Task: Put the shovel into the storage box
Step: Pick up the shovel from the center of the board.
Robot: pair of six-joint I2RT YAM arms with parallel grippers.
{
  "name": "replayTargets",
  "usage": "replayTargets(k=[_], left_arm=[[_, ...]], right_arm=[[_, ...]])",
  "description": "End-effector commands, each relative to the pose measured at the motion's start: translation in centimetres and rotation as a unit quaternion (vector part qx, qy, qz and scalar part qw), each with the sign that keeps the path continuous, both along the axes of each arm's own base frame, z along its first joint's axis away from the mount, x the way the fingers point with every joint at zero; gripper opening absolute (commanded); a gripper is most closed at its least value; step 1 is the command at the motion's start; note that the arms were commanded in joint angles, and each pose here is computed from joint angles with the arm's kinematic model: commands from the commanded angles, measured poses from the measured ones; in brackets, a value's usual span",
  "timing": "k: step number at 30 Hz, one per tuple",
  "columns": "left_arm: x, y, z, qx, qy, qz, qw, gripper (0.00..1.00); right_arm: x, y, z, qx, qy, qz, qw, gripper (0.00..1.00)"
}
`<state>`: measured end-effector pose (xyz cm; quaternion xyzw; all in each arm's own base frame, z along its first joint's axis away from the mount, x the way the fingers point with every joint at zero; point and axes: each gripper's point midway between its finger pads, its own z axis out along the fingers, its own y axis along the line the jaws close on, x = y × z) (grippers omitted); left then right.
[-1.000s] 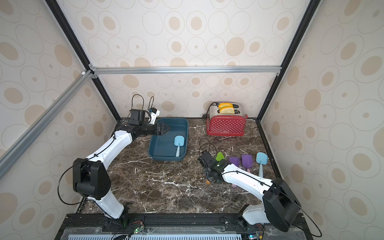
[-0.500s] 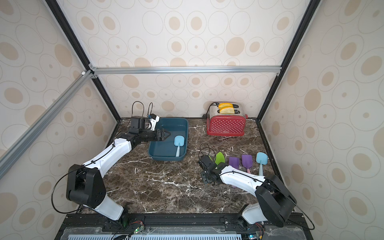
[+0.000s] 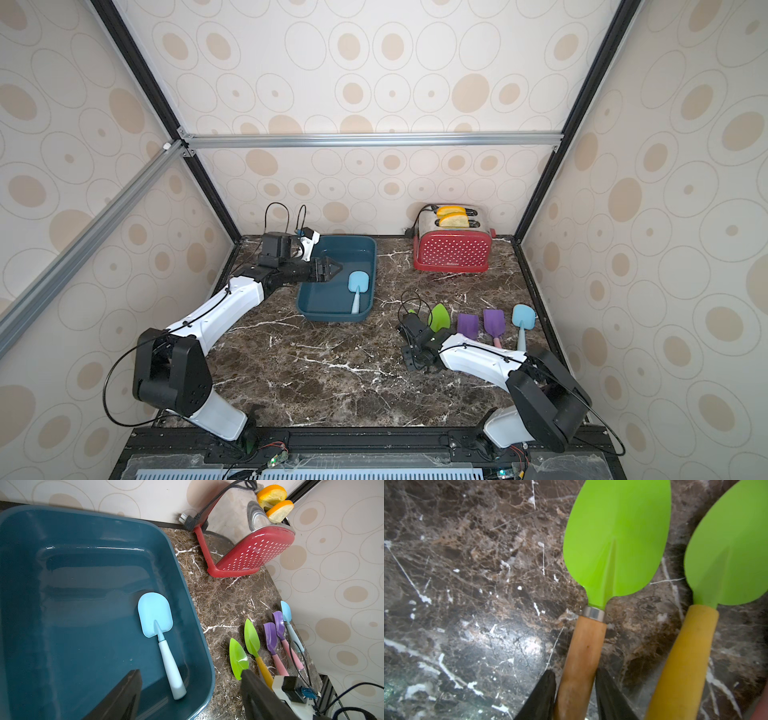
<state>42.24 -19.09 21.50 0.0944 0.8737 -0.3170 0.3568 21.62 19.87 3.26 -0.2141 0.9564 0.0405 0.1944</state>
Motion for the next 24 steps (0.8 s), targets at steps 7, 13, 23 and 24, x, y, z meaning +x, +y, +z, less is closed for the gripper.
replayTargets(k=[7, 13, 23, 24], left_arm=[[-0.2, -0.2, 1.3, -0.008, -0.017, -0.002, 1.000, 0.79], [-0.5, -0.3, 1.4, -0.011, -0.018, -0.004, 1.000, 0.79], [-0.6, -0.4, 1.2, -0.015, -0.014, -0.004, 1.000, 0.79], [-0.7, -0.5, 1.2, -0.018, -0.013, -0.004, 1.000, 0.79]], right_arm=[[-0.6, -0.5, -1.2, -0.007, 0.015, -0.006, 1.000, 0.37], [-0.7, -0.5, -1.7, -0.008, 0.019, -0.005, 1.000, 0.36], [-0.4, -0.4, -1.0, -0.013, 0.014, 0.003, 1.000, 0.07], [-0.3, -0.4, -0.6, -0.013, 0.010, 0.004, 1.000, 0.05]])
